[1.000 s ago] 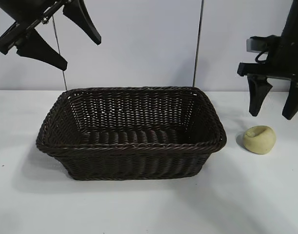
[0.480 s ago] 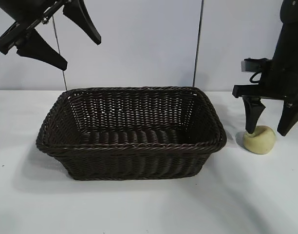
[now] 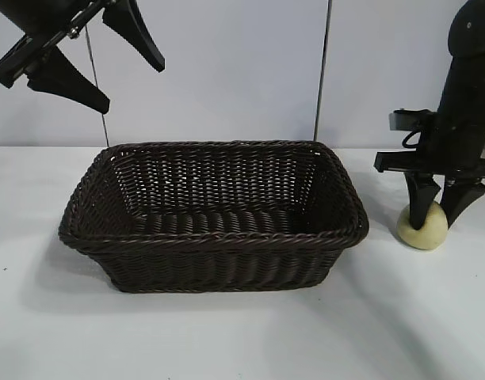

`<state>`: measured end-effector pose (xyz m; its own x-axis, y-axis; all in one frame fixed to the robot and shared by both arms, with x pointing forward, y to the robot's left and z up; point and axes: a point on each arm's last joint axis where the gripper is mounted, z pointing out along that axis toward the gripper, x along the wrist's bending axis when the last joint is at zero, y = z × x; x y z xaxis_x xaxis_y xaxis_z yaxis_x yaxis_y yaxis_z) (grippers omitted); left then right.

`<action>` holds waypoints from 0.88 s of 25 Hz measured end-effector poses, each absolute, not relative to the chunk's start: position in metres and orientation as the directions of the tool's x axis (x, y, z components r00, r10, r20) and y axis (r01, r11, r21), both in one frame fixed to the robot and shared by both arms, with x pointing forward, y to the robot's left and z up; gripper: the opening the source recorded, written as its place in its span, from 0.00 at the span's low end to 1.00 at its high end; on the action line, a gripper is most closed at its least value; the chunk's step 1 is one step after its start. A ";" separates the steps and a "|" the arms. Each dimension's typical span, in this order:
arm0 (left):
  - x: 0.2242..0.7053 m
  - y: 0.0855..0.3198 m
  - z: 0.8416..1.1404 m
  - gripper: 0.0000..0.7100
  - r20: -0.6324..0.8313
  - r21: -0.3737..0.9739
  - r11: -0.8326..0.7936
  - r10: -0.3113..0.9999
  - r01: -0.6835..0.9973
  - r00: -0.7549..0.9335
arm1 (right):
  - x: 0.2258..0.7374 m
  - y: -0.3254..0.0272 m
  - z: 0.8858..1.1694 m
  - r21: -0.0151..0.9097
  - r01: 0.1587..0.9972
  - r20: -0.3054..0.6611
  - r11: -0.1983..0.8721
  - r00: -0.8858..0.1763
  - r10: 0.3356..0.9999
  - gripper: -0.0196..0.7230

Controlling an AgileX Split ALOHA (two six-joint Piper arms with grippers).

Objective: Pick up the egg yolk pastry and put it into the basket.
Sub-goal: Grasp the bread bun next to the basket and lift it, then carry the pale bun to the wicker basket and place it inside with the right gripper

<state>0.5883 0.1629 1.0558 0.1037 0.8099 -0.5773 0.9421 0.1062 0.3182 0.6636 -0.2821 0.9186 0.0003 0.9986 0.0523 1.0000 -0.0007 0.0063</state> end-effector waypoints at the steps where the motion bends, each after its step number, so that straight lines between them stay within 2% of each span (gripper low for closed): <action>1: 0.588 0.163 1.056 0.75 -0.577 0.318 0.106 0.810 0.942 0.104 | 0.663 -0.282 0.922 0.015 1.000 0.052 0.000 -0.001 0.999 0.30; 9: 0.588 0.163 1.056 0.75 -0.577 0.318 0.106 0.810 0.942 0.104 | 0.658 -0.283 0.969 0.120 0.993 0.051 0.001 -0.008 0.999 0.29; 19: 0.588 0.163 1.056 0.75 -0.577 0.318 0.106 0.810 0.942 0.104 | 0.631 -0.282 1.054 0.291 0.957 0.072 -0.006 -0.016 0.997 0.29; 22: 0.588 0.163 1.056 0.75 -0.577 0.318 0.106 0.810 0.942 0.104 | 0.623 -0.279 1.070 0.327 0.945 0.104 -0.001 -0.035 0.994 0.29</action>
